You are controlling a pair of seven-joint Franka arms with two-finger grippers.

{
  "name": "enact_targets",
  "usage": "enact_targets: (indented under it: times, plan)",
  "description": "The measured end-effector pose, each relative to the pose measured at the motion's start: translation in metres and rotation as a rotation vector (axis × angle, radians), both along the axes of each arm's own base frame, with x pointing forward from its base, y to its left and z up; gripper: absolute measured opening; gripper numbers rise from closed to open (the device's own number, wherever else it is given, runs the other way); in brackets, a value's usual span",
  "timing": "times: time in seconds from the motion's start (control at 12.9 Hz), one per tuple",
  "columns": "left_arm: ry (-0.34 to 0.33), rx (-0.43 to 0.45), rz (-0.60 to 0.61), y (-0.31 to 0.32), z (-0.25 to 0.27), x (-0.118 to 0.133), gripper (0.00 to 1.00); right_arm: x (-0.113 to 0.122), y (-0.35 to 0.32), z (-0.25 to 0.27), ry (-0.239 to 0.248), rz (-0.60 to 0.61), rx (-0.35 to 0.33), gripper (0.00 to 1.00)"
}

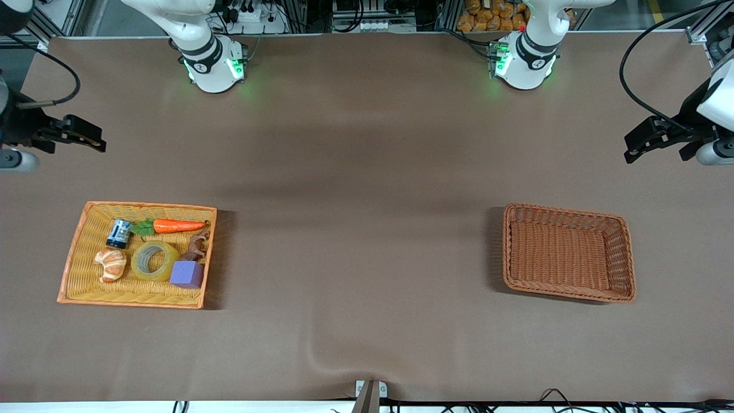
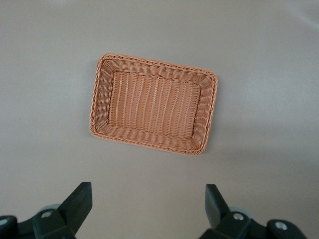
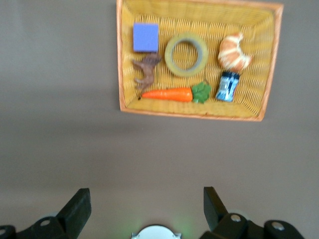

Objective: Transfer tape with both arms
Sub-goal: 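Reach the right gripper down to the yellow tape roll in the basket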

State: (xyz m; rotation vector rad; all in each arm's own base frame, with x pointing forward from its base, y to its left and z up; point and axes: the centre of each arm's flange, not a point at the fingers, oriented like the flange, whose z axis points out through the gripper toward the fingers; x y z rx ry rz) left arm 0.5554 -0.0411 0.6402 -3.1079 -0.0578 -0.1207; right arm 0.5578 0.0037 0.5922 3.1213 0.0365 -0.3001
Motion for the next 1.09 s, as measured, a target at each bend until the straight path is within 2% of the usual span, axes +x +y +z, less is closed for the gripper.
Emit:
enact_targets:
  times: [0.16,0.23,0.39,0.54,0.7,0.85,1.09]
  plan:
    - [0.001,0.0,0.0,0.0,-0.001,0.0,1.0,0.024,-0.007,-0.07,0.115,-0.006,0.01,1.0]
    - [0.002,0.0,0.001,0.0,-0.001,0.0,1.0,0.041,-0.019,-0.113,0.15,-0.021,0.009,1.0]
    - [0.004,0.0,0.0,0.0,-0.001,0.0,1.0,0.068,-0.067,-0.191,0.173,-0.084,0.003,1.0]
    - [0.007,0.0,0.001,0.0,-0.002,0.0,1.0,0.08,-0.117,-0.246,0.16,-0.152,-0.007,1.0]
    - [0.008,0.001,0.001,0.0,-0.002,0.0,1.0,0.086,-0.15,-0.279,0.126,-0.195,-0.016,1.0]
    - [0.009,0.001,0.001,0.0,-0.002,0.0,1.0,0.094,-0.158,-0.296,0.088,-0.231,-0.027,1.0]
    - [0.009,0.001,0.001,0.001,-0.002,0.0,1.0,0.108,-0.147,-0.322,0.019,-0.37,-0.057,1.0]
